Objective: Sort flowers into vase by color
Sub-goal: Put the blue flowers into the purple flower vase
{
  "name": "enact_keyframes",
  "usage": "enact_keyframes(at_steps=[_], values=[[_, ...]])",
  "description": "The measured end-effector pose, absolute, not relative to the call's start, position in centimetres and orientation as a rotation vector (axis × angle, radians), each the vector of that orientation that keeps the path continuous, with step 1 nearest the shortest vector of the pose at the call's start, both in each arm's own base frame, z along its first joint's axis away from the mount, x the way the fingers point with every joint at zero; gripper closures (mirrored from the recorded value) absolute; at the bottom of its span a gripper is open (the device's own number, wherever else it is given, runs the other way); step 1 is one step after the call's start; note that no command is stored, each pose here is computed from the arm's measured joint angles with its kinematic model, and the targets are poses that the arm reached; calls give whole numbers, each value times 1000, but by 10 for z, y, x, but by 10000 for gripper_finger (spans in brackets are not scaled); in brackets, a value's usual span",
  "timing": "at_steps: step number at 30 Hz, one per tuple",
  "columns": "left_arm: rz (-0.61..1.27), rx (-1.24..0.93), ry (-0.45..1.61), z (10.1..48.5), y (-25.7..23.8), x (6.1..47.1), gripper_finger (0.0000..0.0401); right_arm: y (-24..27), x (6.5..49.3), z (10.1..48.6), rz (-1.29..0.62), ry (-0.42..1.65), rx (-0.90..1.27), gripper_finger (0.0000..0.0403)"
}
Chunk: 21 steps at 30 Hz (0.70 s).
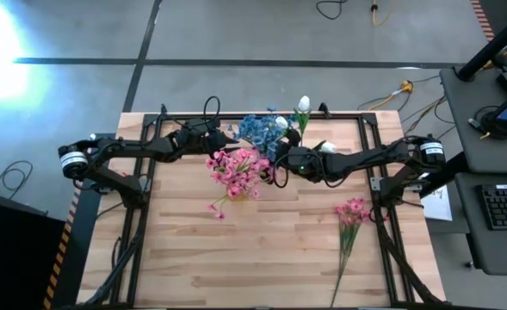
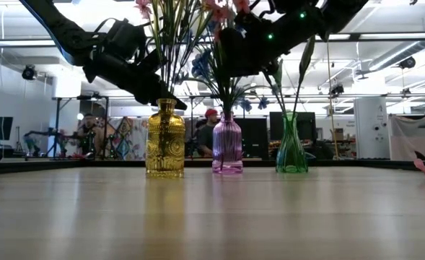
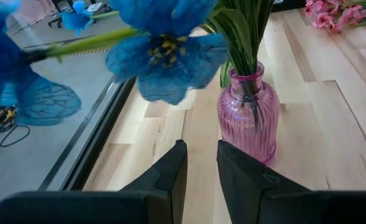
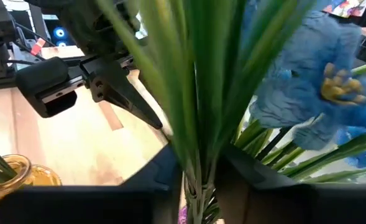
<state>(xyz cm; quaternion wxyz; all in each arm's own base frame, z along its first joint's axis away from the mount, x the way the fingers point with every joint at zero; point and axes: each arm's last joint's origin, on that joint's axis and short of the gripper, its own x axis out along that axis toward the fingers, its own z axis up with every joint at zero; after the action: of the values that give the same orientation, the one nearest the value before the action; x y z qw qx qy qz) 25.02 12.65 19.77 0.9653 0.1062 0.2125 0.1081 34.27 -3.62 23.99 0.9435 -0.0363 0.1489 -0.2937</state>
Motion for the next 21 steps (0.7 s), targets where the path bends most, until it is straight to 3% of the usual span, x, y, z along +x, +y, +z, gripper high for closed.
enact_keyframes(at_steps=[10,21], values=[[217,211,441,197,126,250,326,-26,342,241,-576,312,-83,221],[218,210,443,197,126,250,326,-14,332,252,-597,325,-102,182]])
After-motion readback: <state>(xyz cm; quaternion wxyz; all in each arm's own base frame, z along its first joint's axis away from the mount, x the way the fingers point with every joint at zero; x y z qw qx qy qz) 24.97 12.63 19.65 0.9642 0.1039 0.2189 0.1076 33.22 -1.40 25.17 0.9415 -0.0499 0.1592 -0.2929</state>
